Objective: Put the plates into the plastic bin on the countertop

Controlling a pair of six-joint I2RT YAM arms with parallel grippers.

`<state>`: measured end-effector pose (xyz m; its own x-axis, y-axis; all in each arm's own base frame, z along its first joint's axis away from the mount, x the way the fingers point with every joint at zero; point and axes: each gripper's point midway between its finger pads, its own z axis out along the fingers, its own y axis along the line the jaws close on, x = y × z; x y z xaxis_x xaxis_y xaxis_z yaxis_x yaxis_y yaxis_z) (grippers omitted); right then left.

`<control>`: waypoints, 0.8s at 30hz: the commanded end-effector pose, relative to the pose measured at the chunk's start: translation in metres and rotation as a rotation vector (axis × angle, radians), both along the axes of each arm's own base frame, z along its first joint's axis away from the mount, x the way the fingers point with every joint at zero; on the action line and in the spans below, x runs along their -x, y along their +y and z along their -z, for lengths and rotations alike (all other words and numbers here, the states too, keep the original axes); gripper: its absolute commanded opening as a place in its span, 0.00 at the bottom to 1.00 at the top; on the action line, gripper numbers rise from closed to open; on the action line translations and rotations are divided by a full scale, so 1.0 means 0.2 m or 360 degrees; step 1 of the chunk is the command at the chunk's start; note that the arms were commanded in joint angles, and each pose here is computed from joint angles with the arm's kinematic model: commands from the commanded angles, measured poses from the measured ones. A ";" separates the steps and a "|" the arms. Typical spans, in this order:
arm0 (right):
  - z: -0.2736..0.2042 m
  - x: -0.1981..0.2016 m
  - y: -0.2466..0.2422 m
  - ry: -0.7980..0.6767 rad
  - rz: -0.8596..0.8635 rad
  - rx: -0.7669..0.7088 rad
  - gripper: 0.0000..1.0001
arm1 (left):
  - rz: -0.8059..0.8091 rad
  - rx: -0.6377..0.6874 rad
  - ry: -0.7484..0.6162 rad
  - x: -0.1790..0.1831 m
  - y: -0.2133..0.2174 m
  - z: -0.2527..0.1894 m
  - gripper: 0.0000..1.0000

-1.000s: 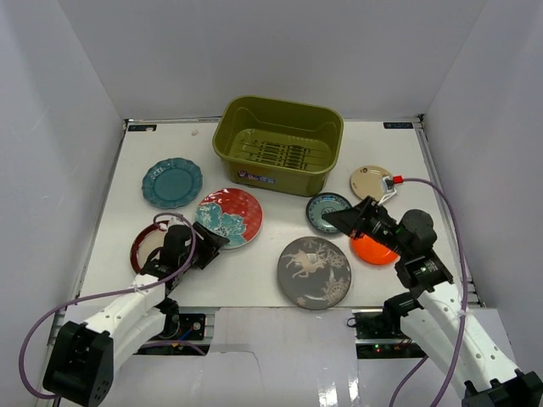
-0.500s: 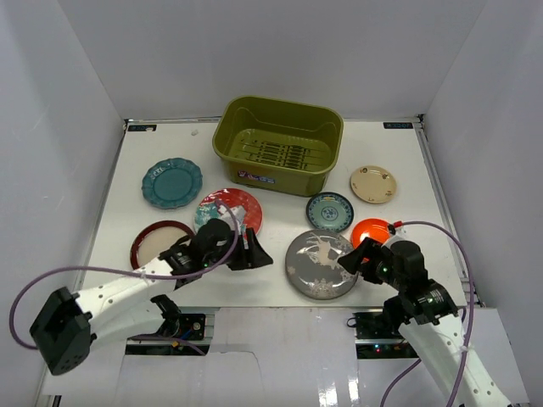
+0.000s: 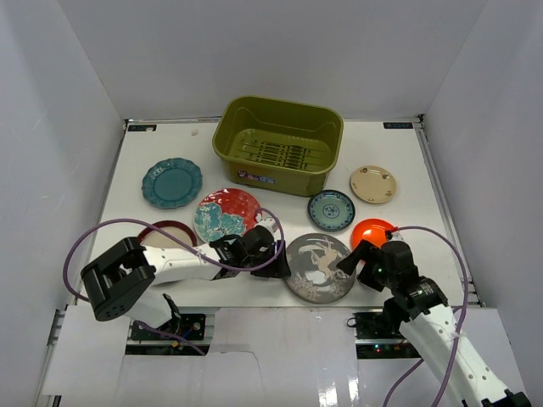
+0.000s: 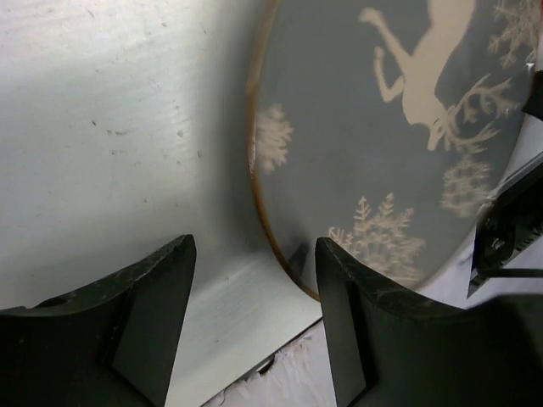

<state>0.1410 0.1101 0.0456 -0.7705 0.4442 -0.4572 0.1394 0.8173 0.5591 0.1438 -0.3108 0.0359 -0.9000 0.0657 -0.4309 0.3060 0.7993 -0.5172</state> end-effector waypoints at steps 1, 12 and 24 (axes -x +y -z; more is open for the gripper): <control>0.09 0.01 0.07 0.0075 -0.0041 -0.0107 0.90 | -0.0081 0.0020 -0.0135 -0.10 -0.04 -0.04 0.69; 0.38 0.12 0.22 0.0254 -0.0034 -0.0510 0.46 | -0.0108 -0.0007 -0.0104 -0.10 -0.02 0.06 0.44; -0.08 0.00 0.35 -0.0200 -0.0318 -0.0724 0.08 | -0.0106 0.0130 -0.0164 -0.10 -0.04 -0.12 0.20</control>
